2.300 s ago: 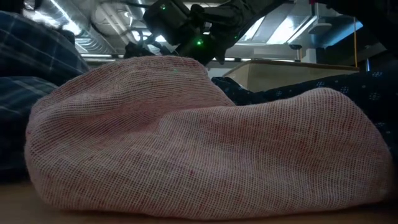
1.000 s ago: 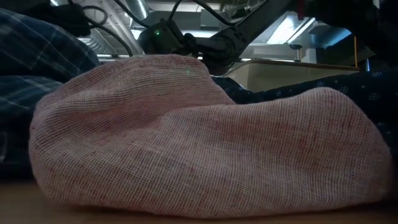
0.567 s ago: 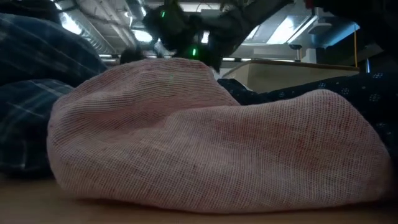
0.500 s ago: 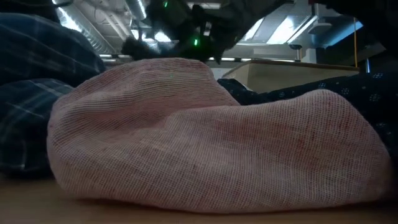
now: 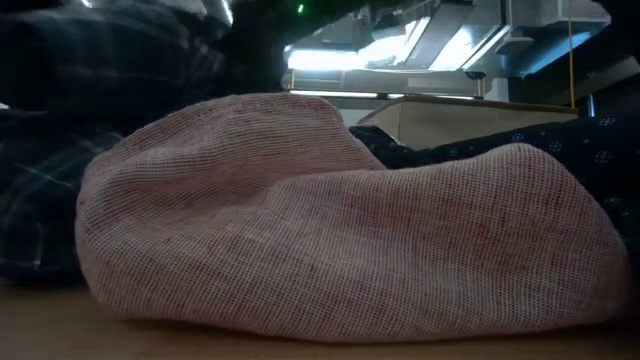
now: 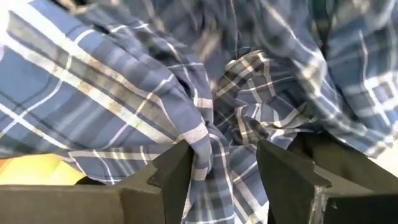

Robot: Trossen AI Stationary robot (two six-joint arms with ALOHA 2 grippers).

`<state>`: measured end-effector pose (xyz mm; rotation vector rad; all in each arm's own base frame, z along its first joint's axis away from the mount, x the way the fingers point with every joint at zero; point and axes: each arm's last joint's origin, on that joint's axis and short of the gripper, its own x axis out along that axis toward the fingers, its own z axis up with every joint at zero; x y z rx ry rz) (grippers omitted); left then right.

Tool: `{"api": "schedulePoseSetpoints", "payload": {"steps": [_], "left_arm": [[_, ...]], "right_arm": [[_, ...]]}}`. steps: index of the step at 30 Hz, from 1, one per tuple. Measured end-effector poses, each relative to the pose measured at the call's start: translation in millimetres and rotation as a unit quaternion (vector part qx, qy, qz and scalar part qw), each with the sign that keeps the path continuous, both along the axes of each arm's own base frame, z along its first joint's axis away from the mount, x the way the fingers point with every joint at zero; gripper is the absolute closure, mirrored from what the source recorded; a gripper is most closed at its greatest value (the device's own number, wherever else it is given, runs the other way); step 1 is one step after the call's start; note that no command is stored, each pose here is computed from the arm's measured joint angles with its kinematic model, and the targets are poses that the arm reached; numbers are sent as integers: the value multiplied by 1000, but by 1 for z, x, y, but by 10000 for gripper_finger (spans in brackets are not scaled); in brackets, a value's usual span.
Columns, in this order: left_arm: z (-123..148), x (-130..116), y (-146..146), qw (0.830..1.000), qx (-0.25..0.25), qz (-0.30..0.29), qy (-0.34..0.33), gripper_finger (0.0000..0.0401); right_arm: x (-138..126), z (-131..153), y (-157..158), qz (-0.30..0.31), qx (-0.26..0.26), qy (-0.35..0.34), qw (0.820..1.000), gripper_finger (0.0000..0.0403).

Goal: Sort clothes
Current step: Put the blue checkered polo shirt into the left brown laundry organizer

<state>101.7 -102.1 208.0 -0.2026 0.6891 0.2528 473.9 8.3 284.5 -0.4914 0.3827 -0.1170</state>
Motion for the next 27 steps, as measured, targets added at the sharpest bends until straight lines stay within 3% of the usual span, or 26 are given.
{"api": "schedulePoseSetpoints", "payload": {"steps": [13,19,27], "left_arm": [[0,-1,0,1000,3,-3,0,229],[0,-1,0,1000,4,-1,-2,229],[0,-1,0,1000,12,6,-13,229]], "right_arm": [[-29,72,-23,-29,-24,-112,993,374],[-31,95,-40,-43,-64,-184,980,374],[-42,146,-77,-40,-76,-271,959,374]]}}
